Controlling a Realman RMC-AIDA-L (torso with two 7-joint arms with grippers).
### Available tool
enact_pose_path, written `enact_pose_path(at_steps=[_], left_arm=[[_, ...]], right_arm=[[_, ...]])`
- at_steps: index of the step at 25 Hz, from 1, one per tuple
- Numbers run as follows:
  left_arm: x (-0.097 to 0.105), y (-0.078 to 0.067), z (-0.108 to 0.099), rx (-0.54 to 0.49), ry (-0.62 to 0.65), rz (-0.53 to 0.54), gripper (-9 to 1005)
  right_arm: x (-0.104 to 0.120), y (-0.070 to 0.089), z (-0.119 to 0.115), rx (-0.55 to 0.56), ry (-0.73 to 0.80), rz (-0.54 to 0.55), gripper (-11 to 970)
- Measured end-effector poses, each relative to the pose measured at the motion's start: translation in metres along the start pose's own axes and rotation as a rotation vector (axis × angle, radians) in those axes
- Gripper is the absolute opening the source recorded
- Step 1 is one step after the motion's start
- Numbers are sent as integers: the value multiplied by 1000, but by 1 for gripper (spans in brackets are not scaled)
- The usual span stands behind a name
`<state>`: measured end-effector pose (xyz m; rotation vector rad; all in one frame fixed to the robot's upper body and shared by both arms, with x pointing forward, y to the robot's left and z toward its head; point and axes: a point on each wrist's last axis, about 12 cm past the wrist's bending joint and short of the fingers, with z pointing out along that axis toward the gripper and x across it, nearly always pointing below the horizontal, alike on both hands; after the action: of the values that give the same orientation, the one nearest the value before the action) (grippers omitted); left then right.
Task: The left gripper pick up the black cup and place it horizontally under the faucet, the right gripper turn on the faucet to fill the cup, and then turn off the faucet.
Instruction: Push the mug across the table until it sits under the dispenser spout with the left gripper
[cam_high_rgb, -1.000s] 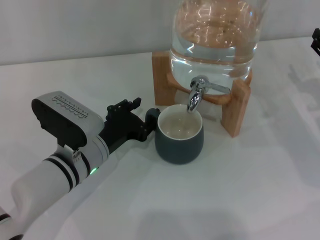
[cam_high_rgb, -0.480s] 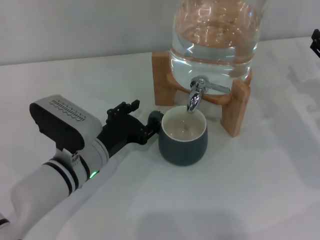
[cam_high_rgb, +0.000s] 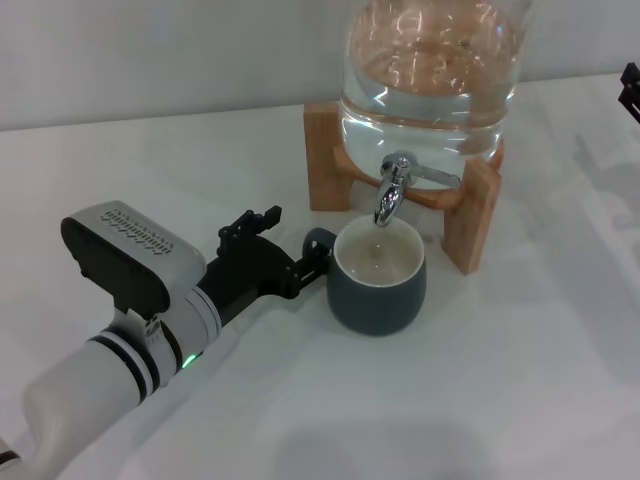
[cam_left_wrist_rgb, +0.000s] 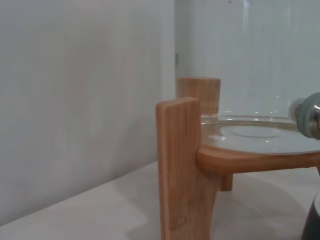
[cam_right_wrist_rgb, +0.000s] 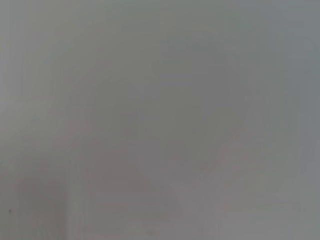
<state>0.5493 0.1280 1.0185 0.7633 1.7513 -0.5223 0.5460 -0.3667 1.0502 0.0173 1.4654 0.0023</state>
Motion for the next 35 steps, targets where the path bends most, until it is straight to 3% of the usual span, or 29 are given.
enact_pose_path(at_steps=[7,35], left_arm=[[4,-4,-5,2,-1,-15,777],[13,-16,-20,0,-53,-23,777]], right_arm=[[1,1,-2,-5,2,3,842],[2,1,-4,-5,4,2,841]])
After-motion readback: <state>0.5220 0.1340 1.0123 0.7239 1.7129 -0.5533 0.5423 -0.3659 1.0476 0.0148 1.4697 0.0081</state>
